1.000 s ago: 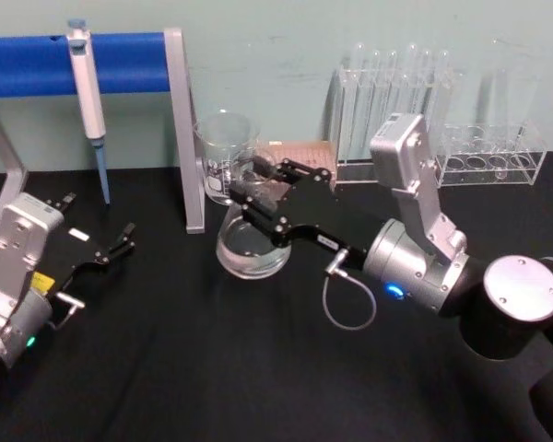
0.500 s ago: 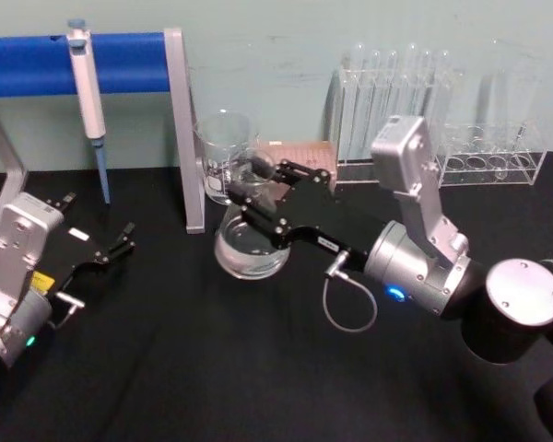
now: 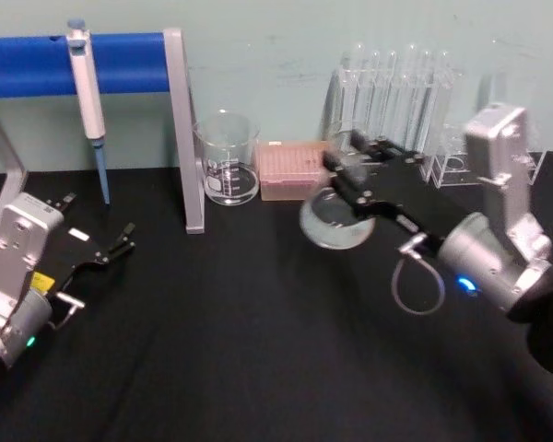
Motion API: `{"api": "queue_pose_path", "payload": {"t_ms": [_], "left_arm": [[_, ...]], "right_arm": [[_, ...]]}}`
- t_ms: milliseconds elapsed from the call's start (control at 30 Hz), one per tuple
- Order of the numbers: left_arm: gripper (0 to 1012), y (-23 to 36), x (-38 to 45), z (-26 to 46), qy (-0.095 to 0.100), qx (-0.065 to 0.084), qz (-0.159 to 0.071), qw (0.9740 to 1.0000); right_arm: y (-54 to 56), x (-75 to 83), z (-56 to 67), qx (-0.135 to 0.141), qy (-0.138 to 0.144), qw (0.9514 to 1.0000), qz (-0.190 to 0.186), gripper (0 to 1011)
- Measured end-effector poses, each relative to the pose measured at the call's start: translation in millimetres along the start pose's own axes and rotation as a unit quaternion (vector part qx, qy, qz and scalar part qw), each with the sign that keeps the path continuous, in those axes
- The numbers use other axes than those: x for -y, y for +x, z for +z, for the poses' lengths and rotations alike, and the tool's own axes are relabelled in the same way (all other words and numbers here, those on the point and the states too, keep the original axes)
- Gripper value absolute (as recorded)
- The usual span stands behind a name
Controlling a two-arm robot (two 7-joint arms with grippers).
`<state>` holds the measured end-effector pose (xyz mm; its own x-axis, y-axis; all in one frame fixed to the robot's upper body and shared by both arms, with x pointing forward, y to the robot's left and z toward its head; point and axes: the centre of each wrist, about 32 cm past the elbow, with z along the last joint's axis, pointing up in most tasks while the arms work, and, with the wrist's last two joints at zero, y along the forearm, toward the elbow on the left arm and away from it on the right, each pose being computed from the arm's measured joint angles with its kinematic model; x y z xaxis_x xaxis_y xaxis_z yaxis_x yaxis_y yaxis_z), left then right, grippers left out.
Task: Grasp the erlenmeyer flask with one hand, shake it three times, then place it back.
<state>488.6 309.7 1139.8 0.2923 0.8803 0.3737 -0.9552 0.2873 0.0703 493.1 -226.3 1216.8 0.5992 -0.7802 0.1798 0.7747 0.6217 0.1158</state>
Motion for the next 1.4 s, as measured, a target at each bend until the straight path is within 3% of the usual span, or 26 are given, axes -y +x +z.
{"api": "queue_pose_path", "payload": {"t_ms": [300,667,900,1100,1400], "left_arm": [[1001,0.0,0.0,0.0,0.0,0.0,0.0,1.0],[1001,0.0,0.0,0.0,0.0,0.0,0.0,1.0],[1001,0.0,0.0,0.0,0.0,0.0,0.0,1.0],[1001,0.0,0.0,0.0,0.0,0.0,0.0,1.0],[1001,0.0,0.0,0.0,0.0,0.0,0.0,1.0]], "right_arm": [[7.7,24.6,-2.5,-0.001,-0.016,0.9978,-0.064,449],[9.7,26.9,-3.4,-0.001,-0.02,0.9967,-0.079,450],[8.7,15.2,-4.4,-0.008,-0.015,0.9987,-0.049,449],[4.3,-3.3,-4.3,-0.016,-0.007,0.9998,0.005,449],[-5.4,-25.9,-5.9,-0.028,-0.003,0.9965,0.079,449]]}}
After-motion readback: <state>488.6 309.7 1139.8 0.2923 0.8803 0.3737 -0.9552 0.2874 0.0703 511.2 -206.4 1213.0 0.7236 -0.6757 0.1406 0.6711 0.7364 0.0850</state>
